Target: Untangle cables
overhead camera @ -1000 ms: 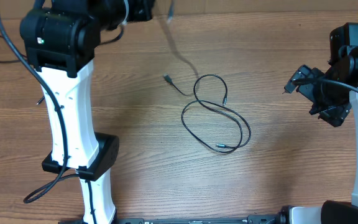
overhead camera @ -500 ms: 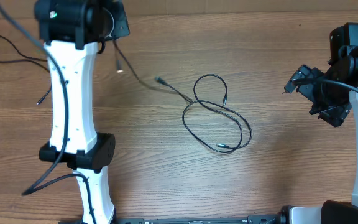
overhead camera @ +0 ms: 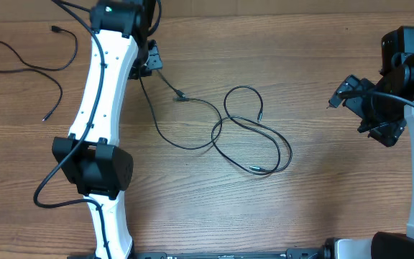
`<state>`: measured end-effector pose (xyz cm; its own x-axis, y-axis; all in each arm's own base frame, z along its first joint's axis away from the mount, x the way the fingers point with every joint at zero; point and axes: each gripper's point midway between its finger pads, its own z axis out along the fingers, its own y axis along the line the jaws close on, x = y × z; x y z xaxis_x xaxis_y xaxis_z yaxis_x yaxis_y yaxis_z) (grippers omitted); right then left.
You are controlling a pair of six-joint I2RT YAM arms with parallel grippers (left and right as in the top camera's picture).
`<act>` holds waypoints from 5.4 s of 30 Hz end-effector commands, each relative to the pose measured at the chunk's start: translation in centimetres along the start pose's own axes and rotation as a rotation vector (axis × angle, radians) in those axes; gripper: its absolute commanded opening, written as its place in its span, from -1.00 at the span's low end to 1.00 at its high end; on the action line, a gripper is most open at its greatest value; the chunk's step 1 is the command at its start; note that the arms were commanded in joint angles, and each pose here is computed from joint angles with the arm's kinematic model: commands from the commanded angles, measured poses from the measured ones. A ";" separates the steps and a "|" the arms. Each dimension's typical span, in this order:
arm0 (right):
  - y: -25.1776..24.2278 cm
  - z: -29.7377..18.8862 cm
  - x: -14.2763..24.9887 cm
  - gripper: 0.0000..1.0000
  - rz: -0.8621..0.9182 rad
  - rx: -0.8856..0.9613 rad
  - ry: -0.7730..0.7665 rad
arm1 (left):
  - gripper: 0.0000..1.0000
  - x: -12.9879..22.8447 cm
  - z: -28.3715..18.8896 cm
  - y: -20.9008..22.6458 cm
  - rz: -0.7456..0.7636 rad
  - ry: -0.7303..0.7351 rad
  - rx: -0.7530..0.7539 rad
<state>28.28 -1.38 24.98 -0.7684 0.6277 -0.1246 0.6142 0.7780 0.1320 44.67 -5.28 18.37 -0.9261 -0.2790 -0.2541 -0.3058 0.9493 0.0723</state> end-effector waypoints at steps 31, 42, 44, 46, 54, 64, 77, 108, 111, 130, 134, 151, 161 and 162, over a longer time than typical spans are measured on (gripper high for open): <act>-0.1 -0.1 -0.4 1.00 0.007 0.008 -0.014 | 0.93 5.9 7.9 2.6 -0.108 0.280 0.000; -0.1 -0.1 -0.4 1.00 0.007 0.008 -0.014 | 0.62 8.5 12.8 2.4 -0.160 0.309 -0.023; -0.1 -0.1 -0.4 1.00 0.007 0.008 -0.014 | 0.57 9.0 13.5 2.4 -0.170 0.316 -0.025; -0.1 -0.1 -0.4 1.00 0.007 0.008 -0.014 | 0.45 9.5 14.2 2.4 -0.183 0.317 -0.028; -0.1 -0.1 -0.4 1.00 0.007 0.008 -0.014 | 0.38 10.6 16.8 2.3 -0.212 0.303 -0.015; -0.1 -0.1 -0.4 1.00 0.007 0.008 -0.014 | -0.42 10.7 17.3 2.2 -0.212 0.293 -0.010; -0.1 -0.1 -0.4 1.00 0.007 0.008 -0.014 | -0.91 7.4 14.0 1.8 -0.058 0.252 0.032; -0.1 -0.1 -0.4 1.00 0.007 0.008 -0.014 | -0.91 -4.0 -25.2 0.3 0.178 -0.570 0.621; -0.1 -0.1 -0.4 0.99 0.007 0.008 -0.014 | -0.92 -2.8 -25.0 0.3 0.184 -0.523 0.636; -0.1 -0.1 -0.4 1.00 0.007 0.008 -0.014 | -0.92 -1.5 -24.2 0.4 0.162 -0.444 0.647; -0.1 -0.1 -0.4 1.00 0.007 0.008 -0.014 | -0.92 -2.5 -23.2 2.4 0.041 -0.440 0.575; -0.1 -0.1 -0.4 1.00 0.007 0.008 -0.014 | -0.92 -8.9 -17.0 11.5 -0.352 -0.391 0.507; -0.1 -0.1 -0.4 1.00 0.007 0.008 -0.014 | -0.92 -11.0 -11.3 17.5 -0.636 -0.335 0.343; -0.1 -0.1 -0.4 1.00 0.007 0.008 -0.014 | -0.92 -11.1 -10.8 17.7 -0.674 -0.324 0.349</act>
<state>28.29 -1.38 24.98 -0.7679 0.6283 -0.1248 0.6147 0.7776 0.1324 46.79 11.03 34.63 -0.5338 -0.7094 -0.4603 -0.5213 0.7046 -0.4814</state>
